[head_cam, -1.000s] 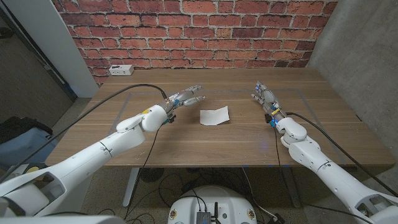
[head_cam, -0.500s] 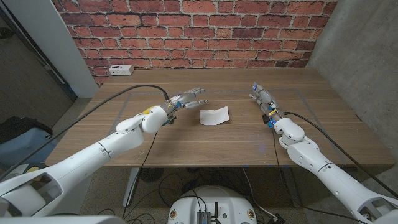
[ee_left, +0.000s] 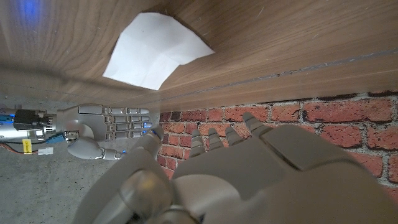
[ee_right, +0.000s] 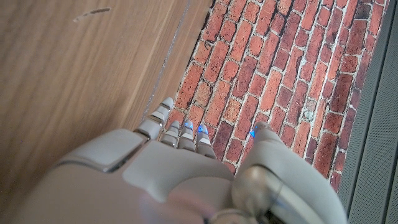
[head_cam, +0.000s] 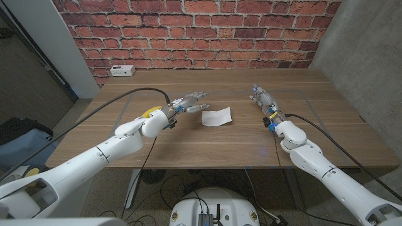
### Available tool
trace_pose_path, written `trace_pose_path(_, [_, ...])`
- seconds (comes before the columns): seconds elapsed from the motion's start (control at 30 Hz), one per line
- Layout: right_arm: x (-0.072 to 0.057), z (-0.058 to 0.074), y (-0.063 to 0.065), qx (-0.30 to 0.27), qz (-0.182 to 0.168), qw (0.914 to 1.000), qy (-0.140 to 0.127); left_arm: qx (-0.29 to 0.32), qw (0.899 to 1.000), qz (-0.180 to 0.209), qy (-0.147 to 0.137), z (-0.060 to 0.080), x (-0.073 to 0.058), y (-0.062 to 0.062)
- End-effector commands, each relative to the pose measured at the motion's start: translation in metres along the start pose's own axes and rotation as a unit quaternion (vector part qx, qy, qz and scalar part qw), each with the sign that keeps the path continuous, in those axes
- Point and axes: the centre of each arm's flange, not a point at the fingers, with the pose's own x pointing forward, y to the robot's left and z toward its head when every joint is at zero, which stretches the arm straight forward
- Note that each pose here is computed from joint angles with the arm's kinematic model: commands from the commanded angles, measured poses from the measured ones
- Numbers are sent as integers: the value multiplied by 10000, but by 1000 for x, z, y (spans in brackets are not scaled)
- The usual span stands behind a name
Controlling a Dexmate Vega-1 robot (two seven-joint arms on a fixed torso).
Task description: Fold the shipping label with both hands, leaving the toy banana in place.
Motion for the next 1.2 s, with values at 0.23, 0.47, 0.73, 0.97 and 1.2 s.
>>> trace_pose_path(0.23, [-10,5,17,-383,85,9992,70,88,9999,-147,17,-1,-11,-6])
trace_pose_path(0.47, [-13,7,22,-484,29,9987,164,110,9997,-196,21,-2,-12,-7])
trace_pose_path(0.73, [-14,8,27,-618,36,9978,251,189,9995,-250,34,-1,-13,-10])
trace_pose_path(0.97, [-17,8,30,-677,-70,9967,440,217,9994,-273,60,-1,-14,-9])
trace_pose_path(1.2, [-20,11,33,-800,-40,9952,560,296,9989,-350,72,-1,-12,-9])
